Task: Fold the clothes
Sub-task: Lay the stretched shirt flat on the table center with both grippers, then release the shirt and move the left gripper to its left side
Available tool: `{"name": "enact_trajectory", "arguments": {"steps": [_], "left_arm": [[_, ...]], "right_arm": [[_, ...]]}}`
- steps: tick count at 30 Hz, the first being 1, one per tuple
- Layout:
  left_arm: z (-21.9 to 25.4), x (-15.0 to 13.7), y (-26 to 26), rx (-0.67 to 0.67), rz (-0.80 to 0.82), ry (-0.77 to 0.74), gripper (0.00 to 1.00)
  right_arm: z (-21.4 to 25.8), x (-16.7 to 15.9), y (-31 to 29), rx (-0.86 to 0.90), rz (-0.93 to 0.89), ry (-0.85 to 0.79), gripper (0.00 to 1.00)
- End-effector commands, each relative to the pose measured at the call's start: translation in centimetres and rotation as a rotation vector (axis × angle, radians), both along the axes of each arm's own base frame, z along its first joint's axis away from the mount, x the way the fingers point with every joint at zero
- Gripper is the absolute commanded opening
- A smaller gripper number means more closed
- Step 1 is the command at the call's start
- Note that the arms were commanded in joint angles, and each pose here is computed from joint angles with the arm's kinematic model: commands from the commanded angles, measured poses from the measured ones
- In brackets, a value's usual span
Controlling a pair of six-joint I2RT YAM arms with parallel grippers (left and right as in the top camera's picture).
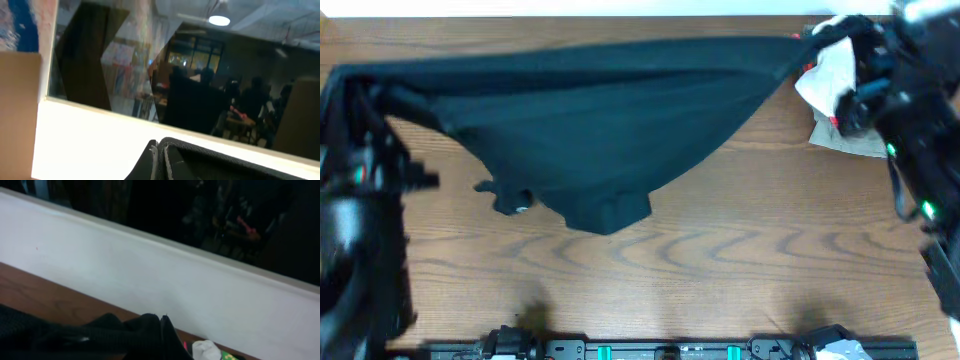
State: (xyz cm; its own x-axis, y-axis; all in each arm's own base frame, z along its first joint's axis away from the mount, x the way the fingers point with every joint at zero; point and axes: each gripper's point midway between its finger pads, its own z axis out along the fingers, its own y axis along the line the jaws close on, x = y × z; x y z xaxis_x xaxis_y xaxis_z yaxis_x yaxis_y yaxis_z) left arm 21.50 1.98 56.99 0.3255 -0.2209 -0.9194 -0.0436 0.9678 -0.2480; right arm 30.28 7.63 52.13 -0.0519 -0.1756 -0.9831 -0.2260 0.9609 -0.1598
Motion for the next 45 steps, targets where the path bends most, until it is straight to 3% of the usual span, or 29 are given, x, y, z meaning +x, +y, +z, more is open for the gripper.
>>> {"name": "enact_trajectory", "arguments": {"steps": [1, 10, 14, 18, 27, 35, 45], "left_arm": [[1.3, -3.0, 0.6, 0.004, 0.038, -0.061, 0.06], [1.7, -5.3, -0.4, 0.024, -0.021, -0.096, 0.06], [0.7, -3.9, -0.9, 0.025, -0.05, -0.045, 0.06], [-0.6, -0.8, -0.9, 0.025, -0.05, 0.027, 0.06], [-8.0, 11.4, -1.1, 0.022, -0.049, 0.323, 0.06], [-20.2, 23.5, -1.3, 0.02, -0.052, 0.625, 0.06], [-32.3, 35.2, -1.4, 0.02, -0.051, 0.664, 0.06]], "right_arm": [[1.9, -2.2, -2.4, 0.017, -0.088, -0.059, 0.01], [3.0, -6.2, -3.9, 0.105, -0.112, -0.089, 0.01], [2.3, -5.3, -3.6, 0.106, -0.114, -0.06, 0.01], [0.3, -2.1, -2.7, 0.087, -0.117, 0.018, 0.01], [-8.2, 8.5, 0.3, 0.014, -0.123, 0.259, 0.01], [-18.7, 19.0, 2.9, -0.036, -0.135, 0.413, 0.01], [-32.0, 29.8, 5.8, -0.023, -0.133, 0.417, 0.01]]}}
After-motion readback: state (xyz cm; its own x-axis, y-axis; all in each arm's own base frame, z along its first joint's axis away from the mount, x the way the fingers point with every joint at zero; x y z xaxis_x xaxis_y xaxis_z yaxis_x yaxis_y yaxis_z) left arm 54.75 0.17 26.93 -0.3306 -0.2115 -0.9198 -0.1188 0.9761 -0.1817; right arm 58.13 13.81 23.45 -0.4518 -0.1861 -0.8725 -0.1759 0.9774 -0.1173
